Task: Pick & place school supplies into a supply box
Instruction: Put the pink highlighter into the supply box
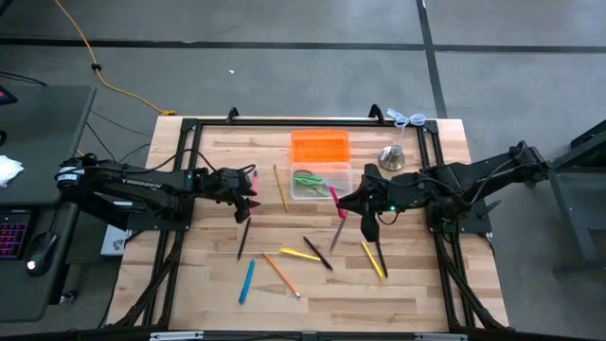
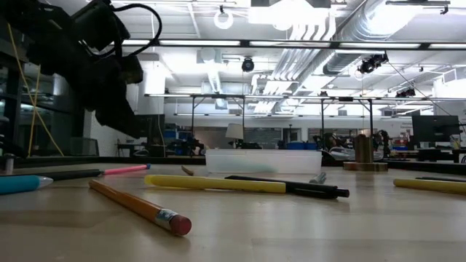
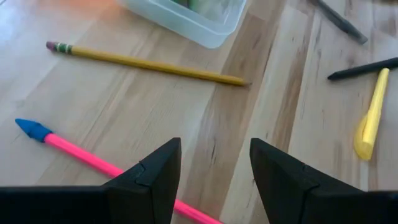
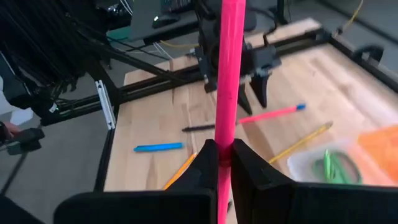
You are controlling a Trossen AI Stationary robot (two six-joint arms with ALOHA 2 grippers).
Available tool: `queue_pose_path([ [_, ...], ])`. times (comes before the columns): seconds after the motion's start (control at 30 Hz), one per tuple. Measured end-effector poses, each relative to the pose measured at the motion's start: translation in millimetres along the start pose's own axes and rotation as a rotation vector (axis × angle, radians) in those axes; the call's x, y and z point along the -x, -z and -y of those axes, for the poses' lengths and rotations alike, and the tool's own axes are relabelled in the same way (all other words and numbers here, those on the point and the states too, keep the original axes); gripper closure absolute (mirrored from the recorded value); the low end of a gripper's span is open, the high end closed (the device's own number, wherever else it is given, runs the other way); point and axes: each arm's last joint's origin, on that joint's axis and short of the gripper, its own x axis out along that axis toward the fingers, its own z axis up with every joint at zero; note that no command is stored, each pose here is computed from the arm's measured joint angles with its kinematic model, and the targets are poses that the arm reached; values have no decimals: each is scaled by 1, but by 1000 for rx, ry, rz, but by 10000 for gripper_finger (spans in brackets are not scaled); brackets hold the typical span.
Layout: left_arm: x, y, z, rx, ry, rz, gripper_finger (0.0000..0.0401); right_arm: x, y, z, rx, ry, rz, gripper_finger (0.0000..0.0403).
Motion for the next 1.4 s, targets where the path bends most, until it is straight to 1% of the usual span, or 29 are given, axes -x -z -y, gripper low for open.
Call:
queue_pose_path([
  [0.13, 0, -2, 1, 1, 11, 15, 178, -3, -3, -1, 71, 21, 38, 402],
  [0.3, 1, -12, 7, 15, 143, 99, 178, -17, -4, 4, 118, 47, 45, 402],
  [0.47, 5, -27, 14, 44, 286, 231, 178, -37, -3, 14, 143, 49, 8, 402],
  [0.6, 11, -37, 20, 64, 402, 324, 178, -51, -3, 23, 141, 25, -13, 402],
  [0.77, 19, -48, 26, 77, 545, 420, 178, -64, -6, 31, 154, -33, -2, 402],
  [0.9, 25, -56, 29, 87, 625, 492, 178, -74, -8, 38, 160, -75, 7, 402],
  [1.0, 31, -61, 31, 88, 669, 558, 178, -81, -9, 42, 154, -102, 12, 402],
  [1.17, 37, -67, 33, 75, 700, 644, 178, -90, -10, 47, 145, -118, 21, 402],
  [1.4, 43, -75, 35, 65, 717, 697, 178, -106, -8, 49, 109, -125, 54, 402],
])
